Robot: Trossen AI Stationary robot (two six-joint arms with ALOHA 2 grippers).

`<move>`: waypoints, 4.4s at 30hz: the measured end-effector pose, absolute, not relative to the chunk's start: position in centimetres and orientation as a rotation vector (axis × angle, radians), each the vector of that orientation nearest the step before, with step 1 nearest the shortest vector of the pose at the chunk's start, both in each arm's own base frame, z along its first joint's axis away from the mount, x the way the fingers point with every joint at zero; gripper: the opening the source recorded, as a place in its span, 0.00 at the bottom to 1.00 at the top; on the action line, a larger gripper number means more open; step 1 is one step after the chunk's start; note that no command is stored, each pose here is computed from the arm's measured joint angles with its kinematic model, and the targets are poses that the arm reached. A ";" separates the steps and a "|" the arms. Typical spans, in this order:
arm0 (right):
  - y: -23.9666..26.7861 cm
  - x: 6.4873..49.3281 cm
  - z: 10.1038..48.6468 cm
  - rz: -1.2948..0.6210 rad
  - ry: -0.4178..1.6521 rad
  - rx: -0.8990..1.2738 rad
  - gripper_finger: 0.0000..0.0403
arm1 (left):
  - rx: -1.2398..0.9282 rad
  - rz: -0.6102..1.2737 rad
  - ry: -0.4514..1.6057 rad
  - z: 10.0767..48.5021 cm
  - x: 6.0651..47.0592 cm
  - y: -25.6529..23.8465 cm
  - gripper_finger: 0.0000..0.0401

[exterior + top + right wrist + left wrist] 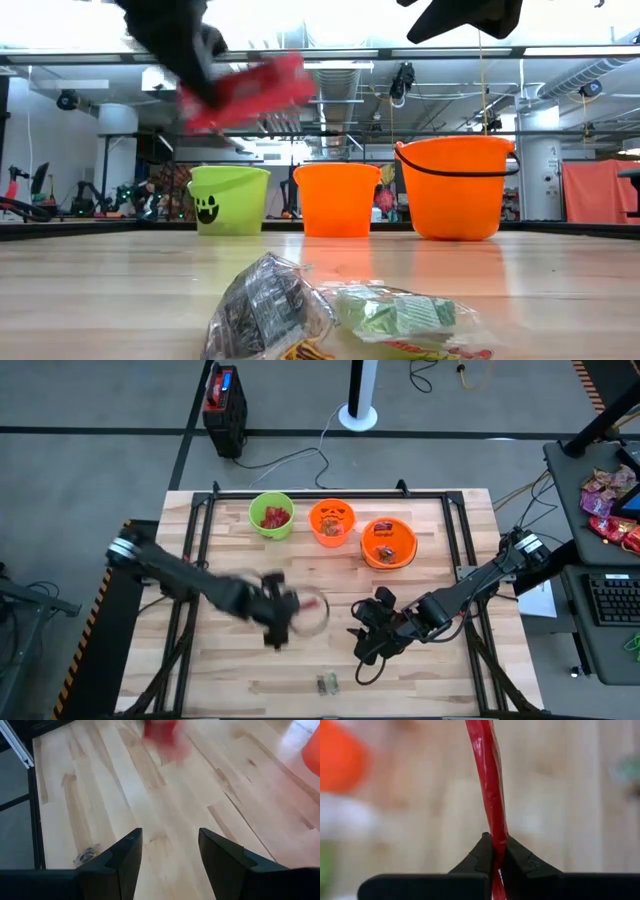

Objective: Sort candy by brand, put in halloween buckets
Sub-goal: Put the red candy into the green bucket, then put the green gummy into the left orange bucket

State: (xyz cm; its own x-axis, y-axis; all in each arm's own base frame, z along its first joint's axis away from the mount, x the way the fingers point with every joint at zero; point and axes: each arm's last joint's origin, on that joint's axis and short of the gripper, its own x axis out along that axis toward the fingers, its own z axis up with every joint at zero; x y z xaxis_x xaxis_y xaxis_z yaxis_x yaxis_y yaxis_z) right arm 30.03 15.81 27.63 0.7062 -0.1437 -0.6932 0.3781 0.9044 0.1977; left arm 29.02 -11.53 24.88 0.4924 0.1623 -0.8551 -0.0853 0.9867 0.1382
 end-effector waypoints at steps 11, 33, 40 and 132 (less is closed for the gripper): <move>14.9 30.5 27.8 -0.365 0.690 0.348 0.46 | -0.186 0.683 0.874 32.4 23.2 10.2 0.00; 12.8 31.4 27.8 -0.425 0.685 0.355 0.46 | -0.637 0.596 1.082 27.0 19.3 20.4 0.18; 12.8 31.4 27.7 -0.418 0.698 0.434 0.46 | -0.756 0.550 1.067 27.9 19.2 18.9 0.39; -16.1 44.5 28.9 -0.808 0.982 0.316 0.03 | -0.279 0.563 0.176 44.1 16.0 -9.8 0.29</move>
